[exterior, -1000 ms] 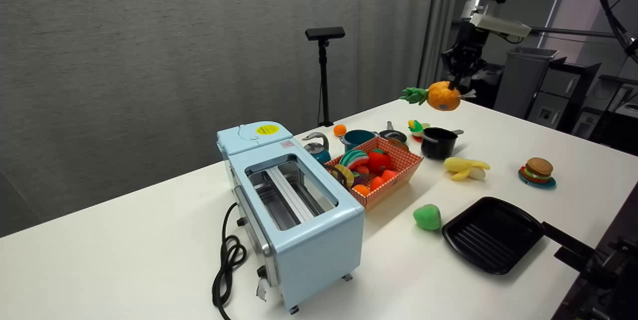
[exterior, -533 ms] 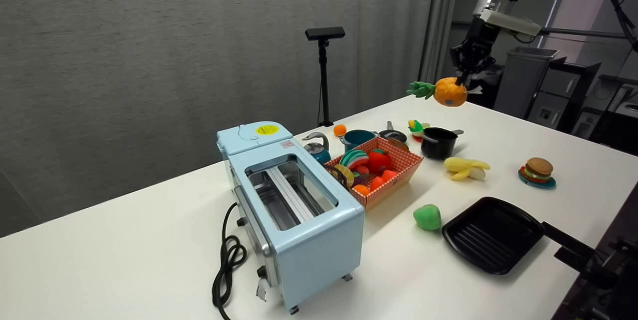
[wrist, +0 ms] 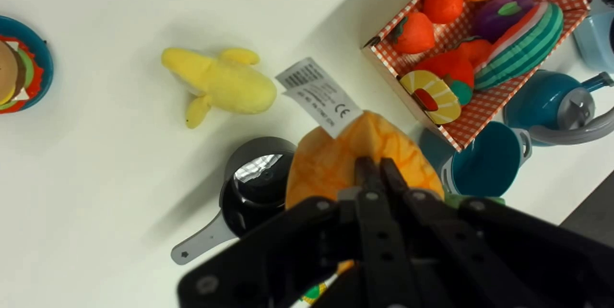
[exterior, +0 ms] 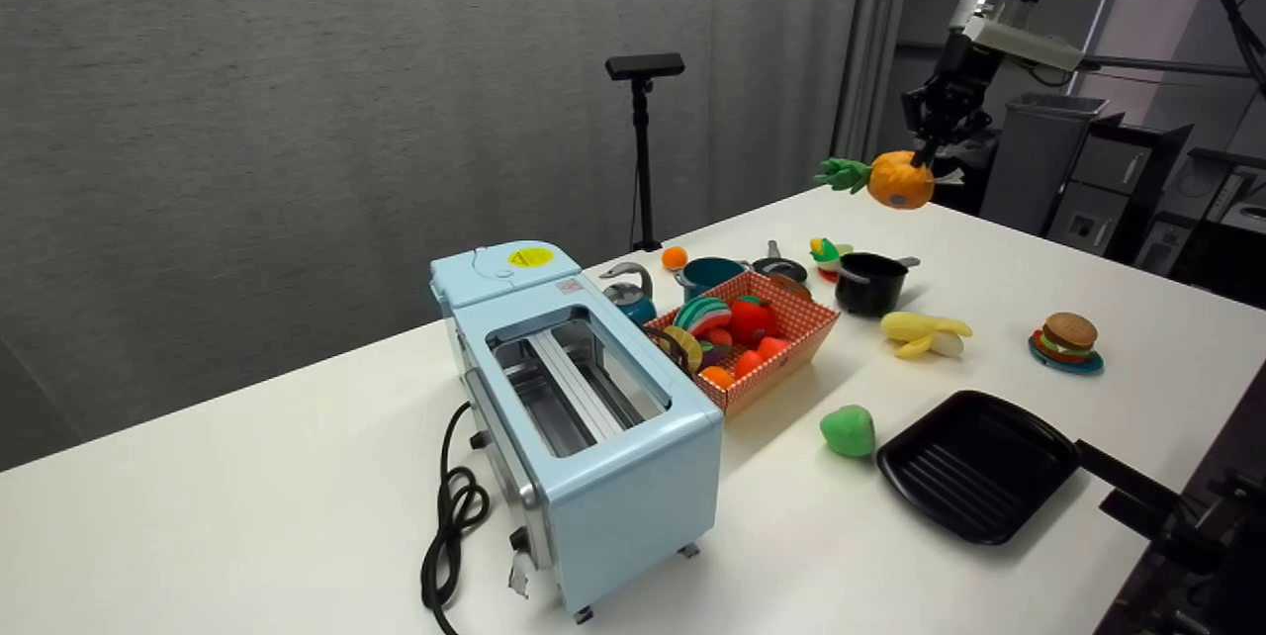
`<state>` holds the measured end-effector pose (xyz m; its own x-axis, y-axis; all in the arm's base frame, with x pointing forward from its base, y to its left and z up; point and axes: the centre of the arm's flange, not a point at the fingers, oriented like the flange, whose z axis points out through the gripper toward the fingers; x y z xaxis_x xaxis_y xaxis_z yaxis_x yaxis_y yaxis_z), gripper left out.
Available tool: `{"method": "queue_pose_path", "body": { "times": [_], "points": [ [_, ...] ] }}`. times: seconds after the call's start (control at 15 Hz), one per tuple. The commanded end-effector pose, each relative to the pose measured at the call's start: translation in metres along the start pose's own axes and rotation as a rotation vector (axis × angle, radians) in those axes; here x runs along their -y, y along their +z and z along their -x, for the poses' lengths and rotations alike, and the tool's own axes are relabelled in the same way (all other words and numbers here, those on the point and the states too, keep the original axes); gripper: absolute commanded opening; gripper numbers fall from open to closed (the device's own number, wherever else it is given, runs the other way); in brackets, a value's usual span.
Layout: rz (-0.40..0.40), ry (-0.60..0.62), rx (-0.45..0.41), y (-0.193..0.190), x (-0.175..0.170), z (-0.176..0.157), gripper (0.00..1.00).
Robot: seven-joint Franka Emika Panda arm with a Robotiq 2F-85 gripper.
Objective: Take the pineapple plushie from the box and put it in the black pot
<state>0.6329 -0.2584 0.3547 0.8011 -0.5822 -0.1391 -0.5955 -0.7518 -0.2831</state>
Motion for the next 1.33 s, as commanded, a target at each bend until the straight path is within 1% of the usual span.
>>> {"method": "queue_pose_path", "body": {
  "times": [0.0, 0.4, 0.53, 0.67, 0.73, 0.8, 0.87, 1.07, 1.2, 1.27],
  "points": [
    [-0.036, 0.010, -0.007, -0.022, -0.013, 0.003, 0.01],
    [-0.024, 0.075, -0.064, -0.057, -0.049, -0.008, 0.01],
    [-0.021, 0.084, -0.076, -0.056, -0.050, -0.004, 0.01],
    [-0.016, 0.088, -0.069, -0.052, -0.047, -0.002, 0.01],
    [-0.009, 0.082, -0.056, -0.049, -0.045, -0.001, 0.30],
    [-0.006, 0.082, -0.057, -0.047, -0.043, -0.001, 0.31],
    [-0.003, 0.075, -0.051, -0.045, -0.041, 0.000, 0.36],
    [0.009, 0.063, -0.042, -0.039, -0.033, 0.002, 0.60],
    [0.011, 0.042, -0.025, -0.033, -0.028, 0.005, 0.74],
    [0.014, 0.039, -0.022, -0.030, -0.025, 0.006, 0.82]
  ]
}}
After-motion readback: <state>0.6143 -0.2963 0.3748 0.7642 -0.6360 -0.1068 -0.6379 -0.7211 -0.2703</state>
